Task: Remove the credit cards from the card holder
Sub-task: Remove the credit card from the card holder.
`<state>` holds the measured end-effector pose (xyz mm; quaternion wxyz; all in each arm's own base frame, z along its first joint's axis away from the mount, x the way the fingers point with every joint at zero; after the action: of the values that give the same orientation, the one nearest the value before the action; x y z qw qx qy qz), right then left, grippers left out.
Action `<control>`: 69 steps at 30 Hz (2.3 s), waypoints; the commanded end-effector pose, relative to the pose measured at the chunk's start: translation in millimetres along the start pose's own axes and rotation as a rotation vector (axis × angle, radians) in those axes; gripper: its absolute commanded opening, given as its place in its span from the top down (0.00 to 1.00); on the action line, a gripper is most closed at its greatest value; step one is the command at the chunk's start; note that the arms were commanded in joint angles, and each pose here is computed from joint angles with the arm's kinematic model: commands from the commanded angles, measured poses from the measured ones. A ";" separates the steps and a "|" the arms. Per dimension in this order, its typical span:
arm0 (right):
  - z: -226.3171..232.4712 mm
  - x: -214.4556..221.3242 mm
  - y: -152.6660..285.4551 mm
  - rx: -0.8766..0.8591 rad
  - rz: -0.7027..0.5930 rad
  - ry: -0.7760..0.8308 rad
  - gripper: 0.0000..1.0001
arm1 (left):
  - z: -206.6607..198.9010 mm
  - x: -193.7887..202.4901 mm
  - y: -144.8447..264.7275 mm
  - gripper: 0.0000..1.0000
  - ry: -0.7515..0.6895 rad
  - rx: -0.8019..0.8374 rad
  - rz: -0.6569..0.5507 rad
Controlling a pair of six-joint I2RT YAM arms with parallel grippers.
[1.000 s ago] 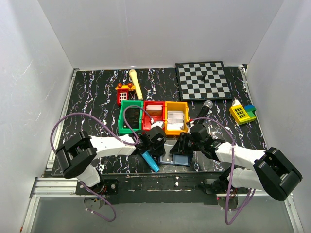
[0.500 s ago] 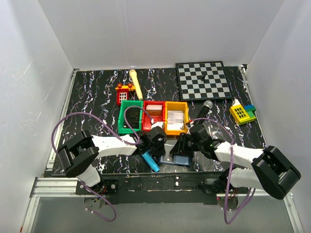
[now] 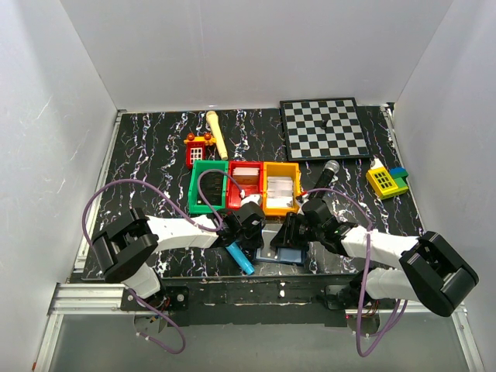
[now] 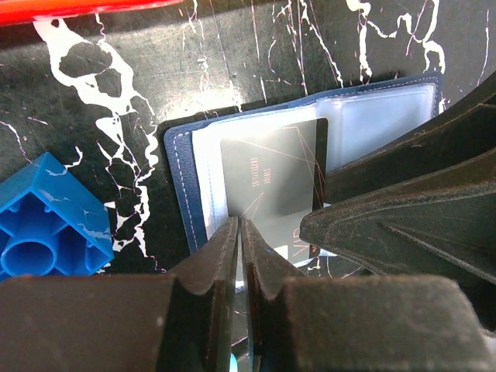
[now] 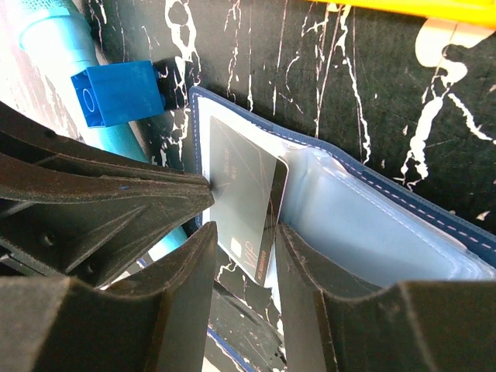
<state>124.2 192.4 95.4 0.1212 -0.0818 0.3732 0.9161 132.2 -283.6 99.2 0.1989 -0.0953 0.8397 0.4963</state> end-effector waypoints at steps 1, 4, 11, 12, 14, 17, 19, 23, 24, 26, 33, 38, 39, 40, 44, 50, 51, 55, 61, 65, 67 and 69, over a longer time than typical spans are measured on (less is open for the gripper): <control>12.2 -4.2 3.3 -0.099 -0.040 0.051 0.57 | 13.1 14.1 -7.7 0.94 -0.011 -0.056 0.060; 13.0 -3.4 4.6 -0.123 -0.047 0.059 0.60 | 13.1 14.5 -8.9 0.96 -0.013 -0.058 0.066; 17.5 -1.7 8.3 -0.198 -0.056 0.081 0.64 | 13.6 15.1 -10.7 0.98 -0.009 -0.061 0.073; 18.2 -1.4 8.8 -0.207 -0.053 0.084 0.64 | 13.7 15.1 -11.3 0.98 -0.012 -0.062 0.074; 19.2 -1.3 9.2 -0.222 -0.055 0.090 0.64 | 13.8 15.4 -11.1 0.98 -0.012 -0.062 0.076; 20.1 -0.6 9.5 -0.245 -0.056 0.093 0.62 | 14.2 15.6 -12.2 0.98 -0.009 -0.062 0.079; 20.7 -0.6 9.6 -0.254 -0.058 0.094 0.62 | 14.0 16.1 -12.5 0.99 -0.010 -0.057 0.082; 21.6 -0.9 10.3 -0.271 -0.072 0.089 0.61 | 14.0 16.3 -13.0 1.00 -0.010 -0.055 0.083; 22.1 -1.2 10.6 -0.272 -0.076 0.086 0.61 | 14.0 16.4 -13.0 1.00 -0.010 -0.054 0.084; 23.2 -2.0 11.1 -0.273 -0.081 0.080 0.61 | 14.4 16.8 -13.0 1.00 -0.010 -0.055 0.085; 28.3 -4.5 16.2 -0.300 -0.116 0.085 0.61 | 14.6 17.4 -13.2 1.00 -0.008 -0.052 0.086; 30.3 -5.6 17.0 -0.309 -0.123 0.083 0.61 | 15.4 18.1 -13.5 1.00 -0.008 -0.052 0.086; 30.0 -5.3 16.8 -0.311 -0.122 0.079 0.61 | 15.1 18.0 -13.1 1.00 -0.008 -0.050 0.086; 29.0 -4.7 16.1 -0.309 -0.119 0.078 0.61 | 15.3 18.3 -13.2 1.00 -0.008 -0.049 0.087; 28.3 -3.6 13.6 -0.305 -0.098 0.071 0.61 | 14.7 17.8 -12.8 1.00 -0.006 -0.044 0.083; 26.2 -3.0 8.8 -0.297 -0.073 0.058 0.61 | 14.9 18.4 -12.4 1.00 -0.007 -0.035 0.082; 25.9 -2.8 7.8 -0.299 -0.069 0.054 0.61 | 14.5 18.2 -12.2 1.00 -0.008 -0.030 0.080; 26.2 -2.8 5.4 -0.304 -0.057 0.049 0.61 | 14.6 18.5 -11.9 1.00 -0.008 -0.026 0.079; 26.6 -3.0 1.5 -0.306 -0.034 0.043 0.60 | 14.2 19.0 -12.0 1.00 -0.012 -0.021 0.080; 26.4 -2.5 -1.5 -0.314 -0.016 0.036 0.60 | 15.5 19.4 -12.1 1.00 -0.013 -0.024 0.081; 27.0 -2.3 -1.5 -0.320 -0.012 0.034 0.60 | 14.8 18.7 -11.8 1.00 -0.011 -0.022 0.078; 26.8 -1.9 -0.6 -0.320 -0.014 0.034 0.60 | 15.5 19.1 -11.3 1.00 -0.010 -0.025 0.078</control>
<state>123.5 199.0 93.8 0.1271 -0.0949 0.2873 0.9446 135.2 -286.5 96.5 0.1985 -0.0966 0.8464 0.4846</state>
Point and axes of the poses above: each gripper's point midway between its finger pads, its own y axis back along the fingers, its own z axis along the line the jaws close on, x = y × z, the point moved 9 cm from there along y, back along the fingers
